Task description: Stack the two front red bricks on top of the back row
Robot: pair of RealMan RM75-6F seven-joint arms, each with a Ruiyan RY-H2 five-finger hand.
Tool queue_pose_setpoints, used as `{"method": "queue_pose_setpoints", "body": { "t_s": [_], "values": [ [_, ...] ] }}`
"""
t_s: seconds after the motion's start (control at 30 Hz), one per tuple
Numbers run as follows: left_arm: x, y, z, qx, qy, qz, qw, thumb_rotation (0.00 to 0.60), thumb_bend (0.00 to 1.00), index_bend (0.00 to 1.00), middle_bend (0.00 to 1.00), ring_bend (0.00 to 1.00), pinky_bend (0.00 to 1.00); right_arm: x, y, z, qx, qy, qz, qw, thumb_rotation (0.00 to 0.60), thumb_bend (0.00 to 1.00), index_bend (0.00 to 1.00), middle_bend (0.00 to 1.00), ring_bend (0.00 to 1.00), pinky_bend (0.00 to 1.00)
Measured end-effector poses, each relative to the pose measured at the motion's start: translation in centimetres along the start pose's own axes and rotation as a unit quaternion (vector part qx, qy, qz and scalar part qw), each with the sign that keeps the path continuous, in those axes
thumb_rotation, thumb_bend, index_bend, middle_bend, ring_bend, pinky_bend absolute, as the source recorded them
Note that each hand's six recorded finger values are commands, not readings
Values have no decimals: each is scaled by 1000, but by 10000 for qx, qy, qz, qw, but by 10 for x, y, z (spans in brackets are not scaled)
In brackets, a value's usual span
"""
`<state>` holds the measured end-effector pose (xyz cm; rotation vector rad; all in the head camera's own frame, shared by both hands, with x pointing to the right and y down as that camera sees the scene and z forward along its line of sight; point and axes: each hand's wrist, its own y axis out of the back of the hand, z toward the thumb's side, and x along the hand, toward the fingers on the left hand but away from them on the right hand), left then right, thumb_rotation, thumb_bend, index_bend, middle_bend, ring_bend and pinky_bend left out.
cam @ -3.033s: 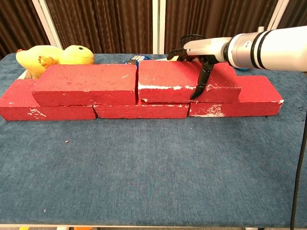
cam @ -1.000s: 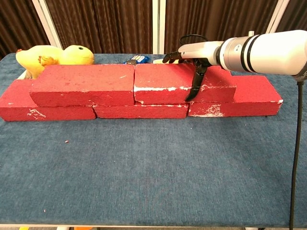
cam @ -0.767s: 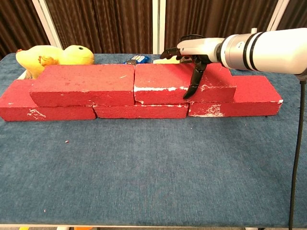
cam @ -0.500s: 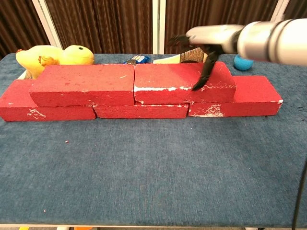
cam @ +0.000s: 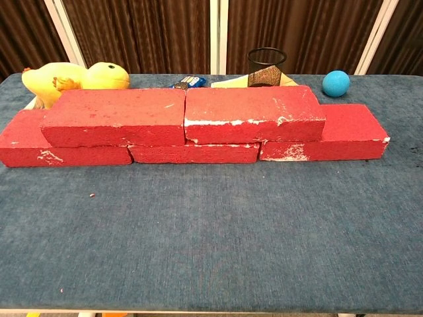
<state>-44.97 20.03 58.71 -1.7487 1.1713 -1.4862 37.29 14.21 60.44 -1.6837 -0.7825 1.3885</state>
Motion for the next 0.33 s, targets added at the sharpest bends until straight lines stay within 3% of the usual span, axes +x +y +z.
{"method": "queue_pose_setpoints", "body": {
  "t_s": [0.13,0.33],
  "values": [
    [-9,0,-10,223,-3,196,9996,600,90,0,0,0,0,50,-8,-38,44,-443,-138,9989,600,0,0,0,0,0],
    [-26,0,-14,371,48,351,9987,600,90,0,0,0,0,94,-19,-67,26,-775,-296,9965,600,0,0,0,0,0]
  ]
}}
